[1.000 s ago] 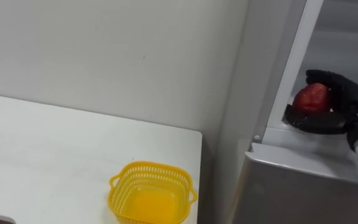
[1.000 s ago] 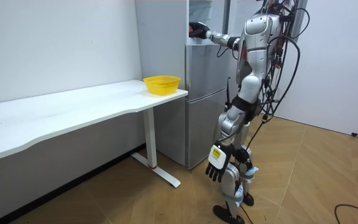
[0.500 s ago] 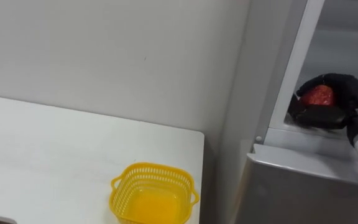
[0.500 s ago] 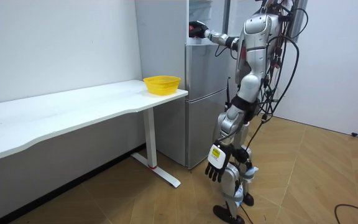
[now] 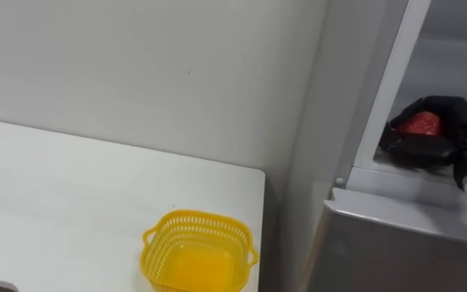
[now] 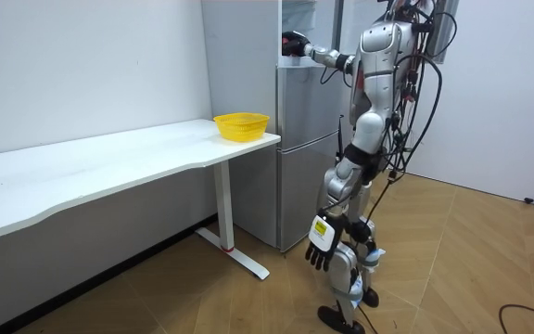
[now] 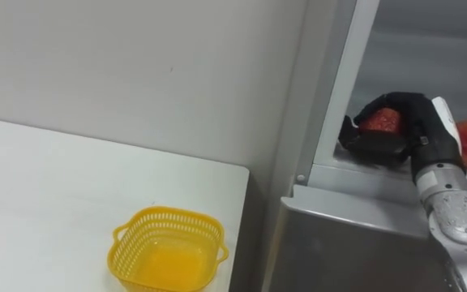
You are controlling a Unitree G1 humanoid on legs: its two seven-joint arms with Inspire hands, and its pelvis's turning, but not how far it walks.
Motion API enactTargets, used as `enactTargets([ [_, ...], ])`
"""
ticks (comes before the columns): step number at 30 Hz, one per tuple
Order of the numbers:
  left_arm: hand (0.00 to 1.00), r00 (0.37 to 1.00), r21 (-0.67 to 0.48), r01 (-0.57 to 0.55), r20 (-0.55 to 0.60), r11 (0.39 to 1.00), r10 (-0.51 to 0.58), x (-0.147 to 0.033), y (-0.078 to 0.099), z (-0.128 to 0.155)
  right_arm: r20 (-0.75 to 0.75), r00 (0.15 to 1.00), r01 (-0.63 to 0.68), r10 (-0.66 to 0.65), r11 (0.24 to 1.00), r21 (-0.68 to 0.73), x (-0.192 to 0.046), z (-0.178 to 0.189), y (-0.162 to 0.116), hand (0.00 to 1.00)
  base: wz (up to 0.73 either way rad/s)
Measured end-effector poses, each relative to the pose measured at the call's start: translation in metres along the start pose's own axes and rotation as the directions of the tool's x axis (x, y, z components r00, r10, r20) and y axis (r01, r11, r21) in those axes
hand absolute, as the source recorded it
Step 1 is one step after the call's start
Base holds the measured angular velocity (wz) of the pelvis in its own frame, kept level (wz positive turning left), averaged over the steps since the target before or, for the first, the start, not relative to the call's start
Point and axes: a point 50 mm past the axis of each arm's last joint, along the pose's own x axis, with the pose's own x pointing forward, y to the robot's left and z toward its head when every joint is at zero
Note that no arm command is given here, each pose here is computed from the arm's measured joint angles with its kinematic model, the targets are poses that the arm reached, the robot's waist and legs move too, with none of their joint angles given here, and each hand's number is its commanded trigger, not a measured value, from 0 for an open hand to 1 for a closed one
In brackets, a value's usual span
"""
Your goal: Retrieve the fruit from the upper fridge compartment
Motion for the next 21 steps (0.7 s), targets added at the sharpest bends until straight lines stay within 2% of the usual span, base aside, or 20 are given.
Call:
enactTargets([
  [11, 0.0, 1.0, -0.004, -0.013, -0.005, 1.0, 0.013, 0.0, -0.003, -0.003, 0.073, 0.997, 0.032, -0.034, 0.999, 0.022, -0.007, 0.02, 0.01, 1.0, -0.04],
  [18, 0.0, 0.999, -0.012, -0.042, 0.008, 0.999, 0.042, 0.0, -0.009, -0.002, 0.248, 0.956, 0.164, -0.155, 0.986, -0.016, -0.025, 0.05, 0.017, 1.0, -0.03],
  [21, 0.0, 0.998, -0.013, -0.061, 0.018, 0.998, 0.062, 0.0, -0.01, -0.001, 0.336, 0.921, 0.199, -0.198, 0.979, 0.033, -0.038, 0.068, 0.021, 1.0, 0.0],
])
